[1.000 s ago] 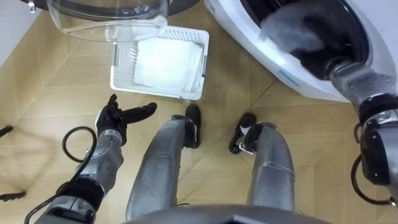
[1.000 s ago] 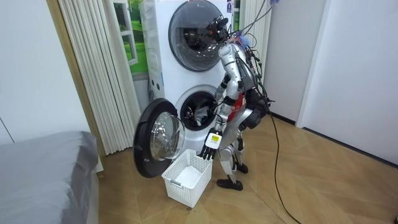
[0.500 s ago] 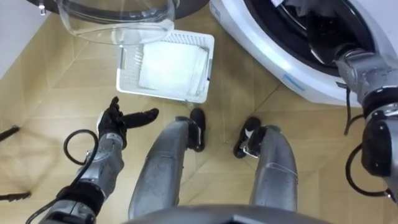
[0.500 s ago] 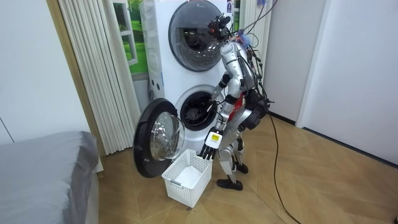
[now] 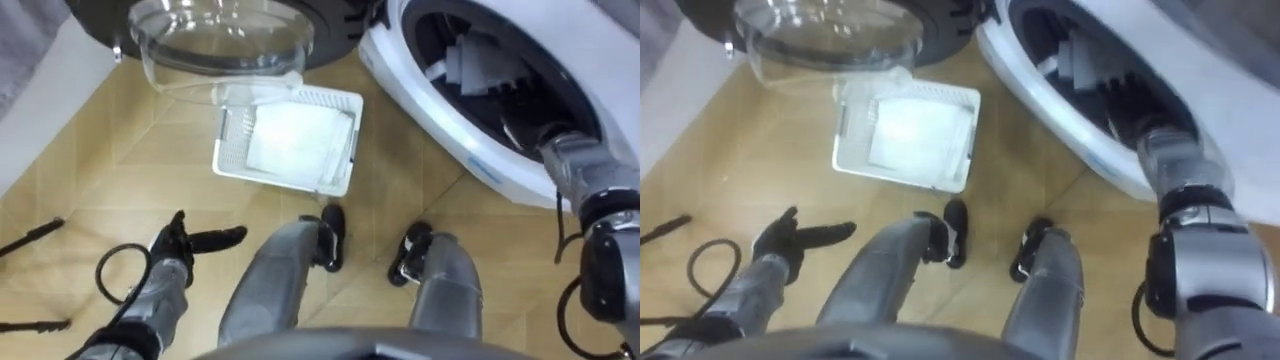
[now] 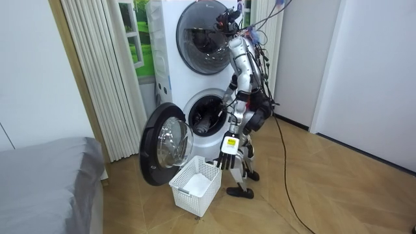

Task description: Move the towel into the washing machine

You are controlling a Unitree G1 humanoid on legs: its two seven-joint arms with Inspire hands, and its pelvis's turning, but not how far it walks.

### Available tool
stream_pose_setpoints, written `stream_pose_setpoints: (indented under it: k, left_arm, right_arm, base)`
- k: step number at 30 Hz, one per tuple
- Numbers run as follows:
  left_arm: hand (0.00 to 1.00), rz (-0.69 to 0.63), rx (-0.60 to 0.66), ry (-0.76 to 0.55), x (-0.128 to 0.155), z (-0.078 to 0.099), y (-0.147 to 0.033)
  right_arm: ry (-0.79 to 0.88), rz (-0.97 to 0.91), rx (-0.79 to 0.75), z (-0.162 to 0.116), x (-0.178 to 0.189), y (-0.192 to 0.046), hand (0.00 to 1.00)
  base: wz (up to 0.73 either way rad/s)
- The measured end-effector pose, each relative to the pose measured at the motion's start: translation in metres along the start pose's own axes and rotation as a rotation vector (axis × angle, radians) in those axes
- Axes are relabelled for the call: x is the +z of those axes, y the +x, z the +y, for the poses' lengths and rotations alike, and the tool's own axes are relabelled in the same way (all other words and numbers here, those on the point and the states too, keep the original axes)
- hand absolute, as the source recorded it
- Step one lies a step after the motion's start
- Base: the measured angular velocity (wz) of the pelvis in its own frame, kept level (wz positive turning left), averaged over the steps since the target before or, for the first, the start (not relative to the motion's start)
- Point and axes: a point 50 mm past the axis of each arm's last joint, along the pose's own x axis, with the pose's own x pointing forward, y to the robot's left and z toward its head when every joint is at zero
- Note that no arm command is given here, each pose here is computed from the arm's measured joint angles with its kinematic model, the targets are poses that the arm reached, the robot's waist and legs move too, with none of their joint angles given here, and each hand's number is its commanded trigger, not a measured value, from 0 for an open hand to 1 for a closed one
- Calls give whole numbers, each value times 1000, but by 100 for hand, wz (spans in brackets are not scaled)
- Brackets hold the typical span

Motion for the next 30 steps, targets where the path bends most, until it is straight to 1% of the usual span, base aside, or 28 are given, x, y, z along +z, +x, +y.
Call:
stream_pose_setpoints:
  k: [1,2,3,4,5,7,8,9,10,12,13,15,18,22,25,30]
  left_arm:
    - [0,17,17,5,-4,5,0]
    - [0,25,26,15,-6,7,0]
    - [0,40,42,41,-11,12,0]
    - [0,59,45,76,-16,15,-1]
    - [0,70,46,96,-19,17,-2]
    - [0,116,51,138,-31,23,-4]
    - [0,123,51,141,-33,25,-5]
    - [0,135,52,144,-37,27,-6]
    - [0,149,47,151,-41,29,-7]
    - [0,183,44,170,-50,34,-10]
    - [0,208,45,189,-56,37,-12]
    - [0,230,48,194,-63,41,-15]
    - [0,270,55,203,-76,48,-22]
    - [0,329,48,276,-92,54,-30]
    - [0,376,51,303,-103,54,-35]
    - [0,440,58,343,-112,57,-40]
  right_arm:
    - [-43,13,-39,-15,-5,-3,0]
    - [-80,21,-63,-23,-8,-5,0]
    - [-165,35,-117,-41,-13,-10,0]
    - [-285,61,-175,-62,-15,-18,0]
    - [-359,91,-196,-71,-18,-22,0]
    - [-666,207,-307,-109,-29,-39,0]
    - [-752,247,-329,-118,-32,-44,0]
    - [-905,327,-369,-133,-39,-54,0]
    - [-995,389,-401,-146,-46,-63,0]
    - [-1078,469,-441,-165,-55,-77,0]
    - [-1109,511,-463,-177,-58,-86,0]
    - [-1129,550,-485,-188,-62,-97,0]
    - [-1168,604,-492,-198,-72,-107,0]
    - [-1195,645,-473,-203,-84,-113,0]
    - [-1202,654,-464,-202,-87,-113,0]
    - [-1215,687,-424,-200,-97,-113,0]
  base:
    - [12]
    - [10]
    - [6]
    - [0]
    - [-8]
    - [-13]
    - [-24]
    - [-29]
    - [-29]
    - [-20]
    - [-14]
    - [-7]
    - [-3]
    - [3]
    - [7]
    - [3]
